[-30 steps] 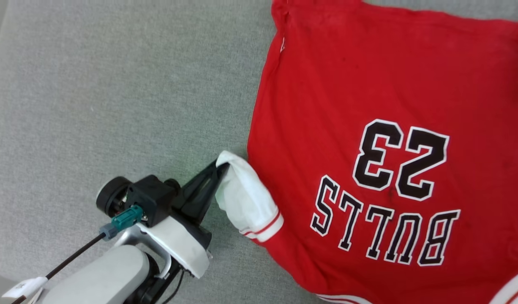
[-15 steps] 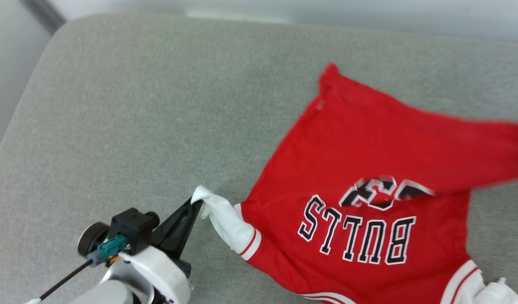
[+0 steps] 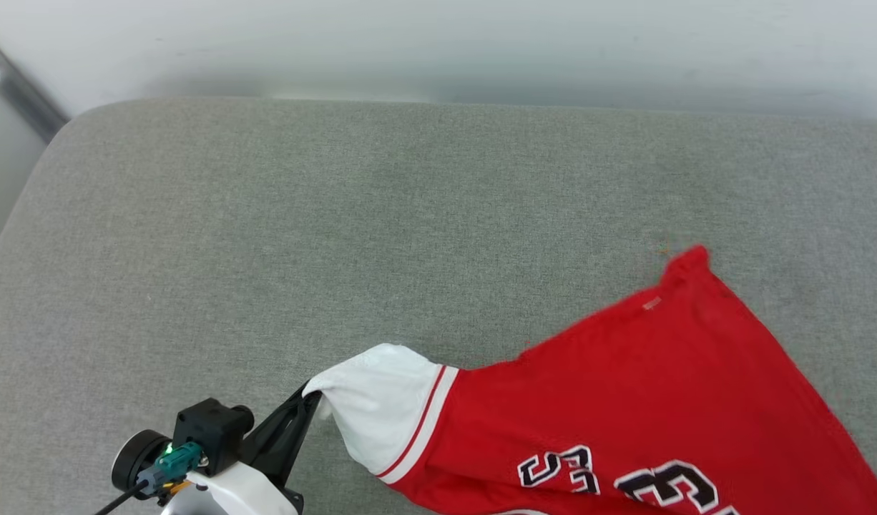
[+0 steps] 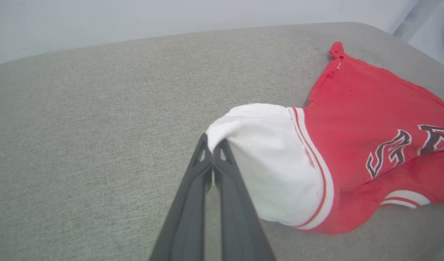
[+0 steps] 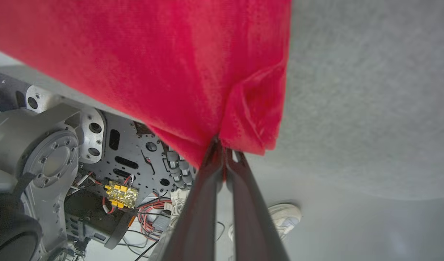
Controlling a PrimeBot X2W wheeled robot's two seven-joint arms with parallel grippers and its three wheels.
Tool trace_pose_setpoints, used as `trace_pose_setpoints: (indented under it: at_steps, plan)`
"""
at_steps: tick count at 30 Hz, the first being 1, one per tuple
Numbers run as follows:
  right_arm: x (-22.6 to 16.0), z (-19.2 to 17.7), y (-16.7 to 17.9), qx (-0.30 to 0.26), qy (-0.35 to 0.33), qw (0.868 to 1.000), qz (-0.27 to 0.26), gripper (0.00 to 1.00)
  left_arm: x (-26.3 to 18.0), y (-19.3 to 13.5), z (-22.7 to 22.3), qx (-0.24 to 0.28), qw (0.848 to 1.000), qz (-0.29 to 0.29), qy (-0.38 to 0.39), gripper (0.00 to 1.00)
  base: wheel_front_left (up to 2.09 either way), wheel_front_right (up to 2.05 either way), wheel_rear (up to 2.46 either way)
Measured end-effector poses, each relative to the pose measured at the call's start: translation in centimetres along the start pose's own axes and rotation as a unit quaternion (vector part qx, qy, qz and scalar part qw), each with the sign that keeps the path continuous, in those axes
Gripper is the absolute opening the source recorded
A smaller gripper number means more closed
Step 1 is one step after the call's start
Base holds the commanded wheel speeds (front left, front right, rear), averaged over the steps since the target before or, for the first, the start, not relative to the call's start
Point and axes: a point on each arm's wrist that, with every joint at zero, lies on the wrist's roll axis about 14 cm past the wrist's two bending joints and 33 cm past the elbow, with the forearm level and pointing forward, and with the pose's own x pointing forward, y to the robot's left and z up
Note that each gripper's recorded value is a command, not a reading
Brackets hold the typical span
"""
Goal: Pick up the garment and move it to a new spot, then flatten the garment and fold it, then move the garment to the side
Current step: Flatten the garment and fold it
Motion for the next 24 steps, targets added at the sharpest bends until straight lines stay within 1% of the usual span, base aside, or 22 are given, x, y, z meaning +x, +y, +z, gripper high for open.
trace_pose_setpoints:
  at_steps: [1, 3, 4, 6, 7, 8, 10, 12, 16, 18, 20, 22, 24]
  plan:
    - [0.5, -1.4, 0.5, 0.009, 0.013, 1.0, 0.008, 0.0, 0.0, -0.1, 0.0, 0.0, 1.0, -0.001, 0.0, 0.0, 0.0, 0.0, 0.0]
    - [1.3, -2.6, 1.3, 0.03, 0.012, 0.999, 0.018, 0.0, -0.1, -0.1, -0.1, 0.0, 1.0, -0.001, 0.002, 0.0, 0.0, 0.0, 0.0]
    - [1.5, -2.8, 1.6, 0.036, 0.01, 0.999, 0.02, 0.0, 0.0, -0.2, -0.1, -0.001, 1.0, -0.001, 0.003, 0.0, 0.0, 0.0, 0.0]
    - [1.4, -1.8, 1.6, 0.048, -0.021, 0.998, 0.018, 0.0, 0.0, -0.3, 0.0, -0.003, 1.0, 0.0, 0.002, 0.0, 0.0, 0.0, 0.0]
    - [1.1, -1.1, 1.5, 0.052, -0.036, 0.998, 0.018, 0.35, 0.0, -0.4, -0.1, -0.004, 1.0, 0.0, 0.003, 0.0, 0.0, 0.0, 0.0]
    - [0.6, -0.1, 1.3, 0.052, -0.055, 0.997, 0.014, 0.98, 0.0, -0.5, -0.1, -0.004, 1.0, -0.001, 0.003, 0.0, 0.0, 0.0, 0.0]
    - [-0.9, 2.5, 0.8, 0.043, -0.104, 0.994, 0.002, 1.0, 0.0, -0.8, -0.1, -0.006, 1.0, -0.004, 0.004, 0.0, 0.0, 0.0, 0.0]
    - [-3.1, 5.6, 0.3, 0.025, -0.159, 0.987, -0.013, 1.0, 0.0, -0.9, -0.1, -0.007, 1.0, -0.005, 0.004, 0.0, 0.0, 0.0, 0.0]
    - [-8.0, 12.1, 0.1, -0.017, -0.265, 0.963, -0.037, 1.0, 0.1, -1.3, -0.1, -0.017, 1.0, -0.005, 0.001, 0.0, 0.0, 0.0, 0.0]
    - [-9.2, 14.3, 0.7, -0.039, -0.285, 0.957, -0.041, 1.0, 0.4, -1.3, 0.0, -0.019, 1.0, -0.004, -0.002, 0.0, 0.0, 0.0, 0.0]
    - [-10.0, 16.4, 1.0, -0.067, -0.291, 0.953, -0.052, 1.0, 0.7, -1.1, 0.1, -0.021, 1.0, -0.002, -0.003, 0.0, 0.0, 0.0, 0.0]
    - [-10.0, 18.1, 1.5, -0.096, -0.282, 0.953, -0.057, 1.0, 1.1, -1.1, 0.0, -0.023, 1.0, -0.003, -0.003, 0.0, 0.0, 0.0, 0.0]
    - [-9.3, 19.3, 1.7, -0.125, -0.255, 0.957, -0.066, 1.0, 1.5, -0.8, 0.2, -0.023, 1.0, -0.001, -0.007, 0.0, 0.0, 0.0, 0.0]
